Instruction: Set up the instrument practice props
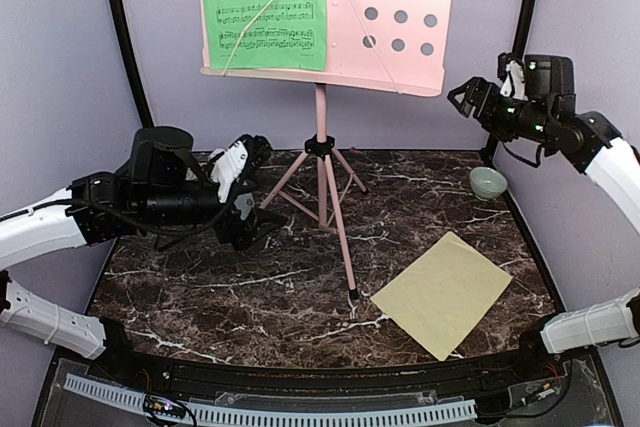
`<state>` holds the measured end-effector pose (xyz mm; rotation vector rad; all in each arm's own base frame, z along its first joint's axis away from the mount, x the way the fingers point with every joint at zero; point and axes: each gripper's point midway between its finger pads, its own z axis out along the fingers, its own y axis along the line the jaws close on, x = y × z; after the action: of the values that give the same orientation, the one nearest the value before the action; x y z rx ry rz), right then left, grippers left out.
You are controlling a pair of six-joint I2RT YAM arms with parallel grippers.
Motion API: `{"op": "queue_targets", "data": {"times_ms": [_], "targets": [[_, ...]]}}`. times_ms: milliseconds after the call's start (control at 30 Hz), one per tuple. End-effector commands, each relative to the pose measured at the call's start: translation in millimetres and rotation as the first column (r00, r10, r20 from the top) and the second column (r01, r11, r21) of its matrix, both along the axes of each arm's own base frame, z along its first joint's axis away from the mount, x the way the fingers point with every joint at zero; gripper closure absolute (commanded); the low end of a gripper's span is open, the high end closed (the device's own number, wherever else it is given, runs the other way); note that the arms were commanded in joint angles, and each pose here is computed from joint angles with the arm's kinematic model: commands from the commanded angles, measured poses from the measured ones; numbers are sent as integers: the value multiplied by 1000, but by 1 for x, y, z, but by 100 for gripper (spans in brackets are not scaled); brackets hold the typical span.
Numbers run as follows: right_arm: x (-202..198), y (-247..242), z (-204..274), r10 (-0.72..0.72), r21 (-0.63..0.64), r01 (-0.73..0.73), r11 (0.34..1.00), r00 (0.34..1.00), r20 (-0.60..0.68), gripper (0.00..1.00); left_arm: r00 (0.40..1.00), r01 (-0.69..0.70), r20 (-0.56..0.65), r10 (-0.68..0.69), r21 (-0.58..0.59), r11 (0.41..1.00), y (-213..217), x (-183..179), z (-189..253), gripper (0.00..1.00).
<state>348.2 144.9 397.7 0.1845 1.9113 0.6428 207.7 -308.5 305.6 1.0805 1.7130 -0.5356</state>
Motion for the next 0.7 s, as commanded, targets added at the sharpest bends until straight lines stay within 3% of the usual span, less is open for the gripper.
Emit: {"op": "queue_targets", "data": {"times_ms": [0,200,400,667], "targets": [[-4,28,-25,139,96,-135,986,990,-35,22,994,-40,-102,33,-72,997,-20,14,-31,17],[-9,61,-111,274,104,-261,960,950,-148,29,966,-138,-236,110,-103,985,-26,47,-80,31],[-1,93,-161,330,105,-315,943,922,-204,35,945,-242,-249,211,-100,965,-21,88,-112,42],[19,129,-205,381,124,-361,924,893,-238,44,940,-257,-256,227,-93,962,-36,107,-160,49]]}}
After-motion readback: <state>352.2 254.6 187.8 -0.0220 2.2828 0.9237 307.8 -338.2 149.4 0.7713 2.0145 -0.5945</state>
